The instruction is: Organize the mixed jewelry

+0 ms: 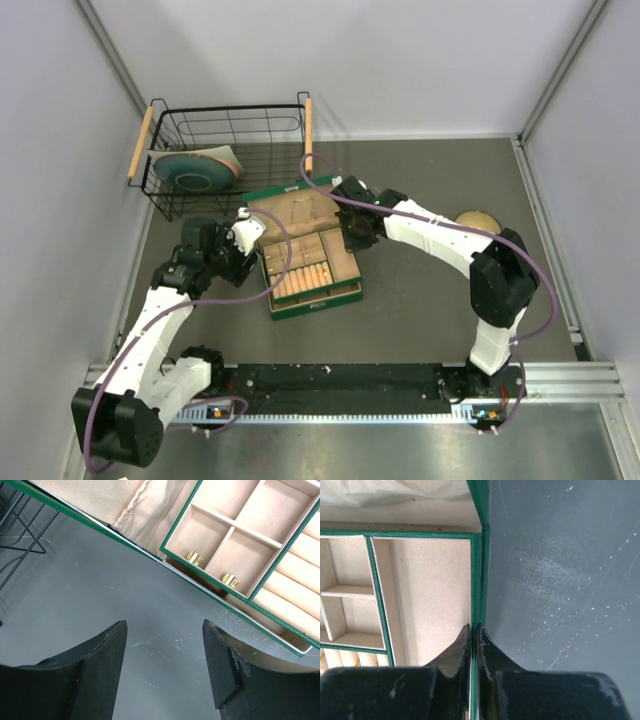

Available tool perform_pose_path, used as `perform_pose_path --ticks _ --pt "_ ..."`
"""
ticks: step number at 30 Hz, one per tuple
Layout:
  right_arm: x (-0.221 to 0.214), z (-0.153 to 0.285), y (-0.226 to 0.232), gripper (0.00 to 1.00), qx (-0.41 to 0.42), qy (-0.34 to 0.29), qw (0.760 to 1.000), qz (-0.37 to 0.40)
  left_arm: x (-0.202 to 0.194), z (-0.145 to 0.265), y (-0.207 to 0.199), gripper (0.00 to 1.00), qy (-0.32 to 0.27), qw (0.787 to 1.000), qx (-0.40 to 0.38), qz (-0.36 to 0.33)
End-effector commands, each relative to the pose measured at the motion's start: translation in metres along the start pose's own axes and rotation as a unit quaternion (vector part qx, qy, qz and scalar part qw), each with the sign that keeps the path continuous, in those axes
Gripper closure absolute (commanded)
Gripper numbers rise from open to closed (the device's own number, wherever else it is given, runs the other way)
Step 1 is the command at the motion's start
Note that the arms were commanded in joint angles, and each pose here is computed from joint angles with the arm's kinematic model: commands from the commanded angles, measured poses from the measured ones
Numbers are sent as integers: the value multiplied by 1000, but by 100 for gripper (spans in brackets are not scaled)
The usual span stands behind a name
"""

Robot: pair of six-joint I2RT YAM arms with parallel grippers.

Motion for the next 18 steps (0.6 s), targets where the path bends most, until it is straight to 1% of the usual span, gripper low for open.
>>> perform_pose_path --ticks 1,18 --pt "13 11 24 100 35 -33 999 -11 12 5 8 32 -27 999 20 -3" --pt "8 -2 28 100 21 -28 999 -5 6 1 2 32 -27 1000 10 -2"
Point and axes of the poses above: each gripper's point midway between its finger pads, its own z axis back along the fingers, its own y axis along the line the jaws close on, x = y × z, the point moved 8 cm from there along z, back along the fingers, and after that the axes turned 11 degrees about -z, right-handed, at the moved point
